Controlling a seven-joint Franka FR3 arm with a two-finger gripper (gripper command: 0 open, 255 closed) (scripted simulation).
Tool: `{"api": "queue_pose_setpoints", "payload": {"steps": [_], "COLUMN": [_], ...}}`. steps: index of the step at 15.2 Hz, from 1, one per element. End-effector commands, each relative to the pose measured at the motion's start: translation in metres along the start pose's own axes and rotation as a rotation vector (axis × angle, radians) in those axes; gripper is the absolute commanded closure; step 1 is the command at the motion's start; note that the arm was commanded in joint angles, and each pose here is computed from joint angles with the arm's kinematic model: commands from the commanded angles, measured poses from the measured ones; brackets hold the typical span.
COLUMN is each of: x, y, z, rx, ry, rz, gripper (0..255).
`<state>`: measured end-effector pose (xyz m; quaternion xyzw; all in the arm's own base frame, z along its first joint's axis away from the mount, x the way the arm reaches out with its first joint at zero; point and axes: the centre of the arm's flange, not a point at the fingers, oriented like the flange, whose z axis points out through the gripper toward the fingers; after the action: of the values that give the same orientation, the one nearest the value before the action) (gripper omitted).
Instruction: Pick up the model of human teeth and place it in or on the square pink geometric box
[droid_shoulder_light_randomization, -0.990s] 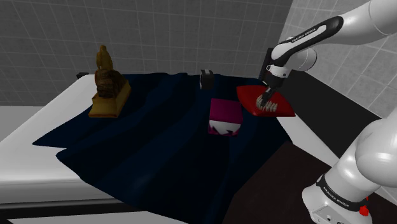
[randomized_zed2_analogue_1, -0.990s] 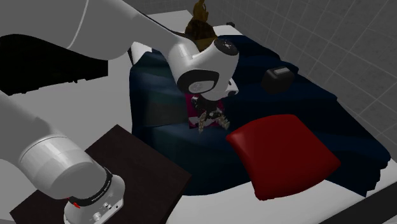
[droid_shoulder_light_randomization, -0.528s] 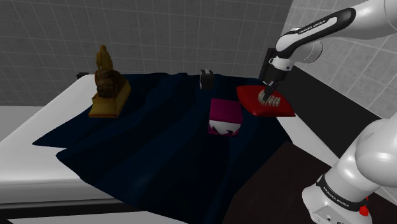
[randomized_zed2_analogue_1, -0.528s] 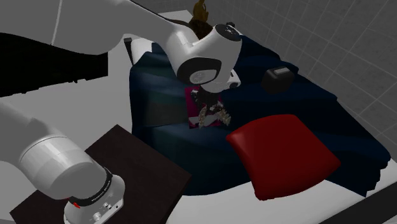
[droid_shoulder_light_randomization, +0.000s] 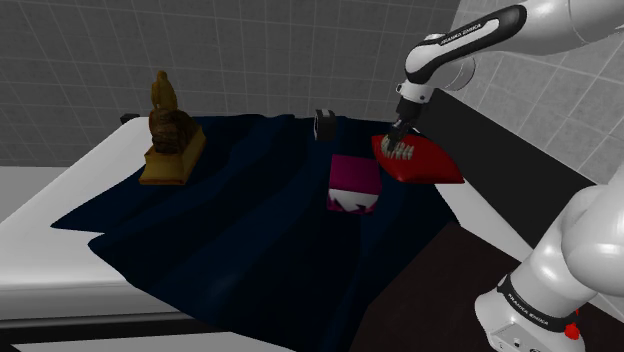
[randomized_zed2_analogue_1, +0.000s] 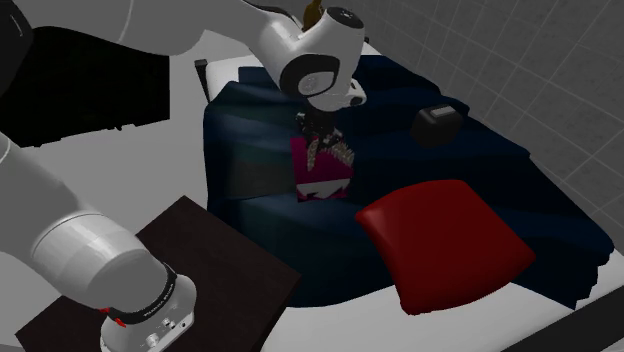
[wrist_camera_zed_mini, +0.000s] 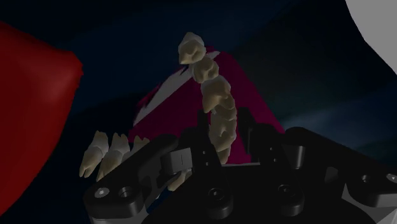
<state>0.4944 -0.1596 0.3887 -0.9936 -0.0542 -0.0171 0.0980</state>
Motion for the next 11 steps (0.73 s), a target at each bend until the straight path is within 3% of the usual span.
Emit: {"api": "queue_pose_setpoints", "payload": {"steps": [1, 8, 11], "x": [0.020, 0.094, 0.093], "y": [-0.014, -0.068, -0.065], "z": [0.002, 0.007, 0.022], "rx": [0.000, 0.000, 0.000], "ry": [0.001, 0.001, 0.001], "rz": [0.001, 0.001, 0.001], "gripper": [255, 255, 255]}}
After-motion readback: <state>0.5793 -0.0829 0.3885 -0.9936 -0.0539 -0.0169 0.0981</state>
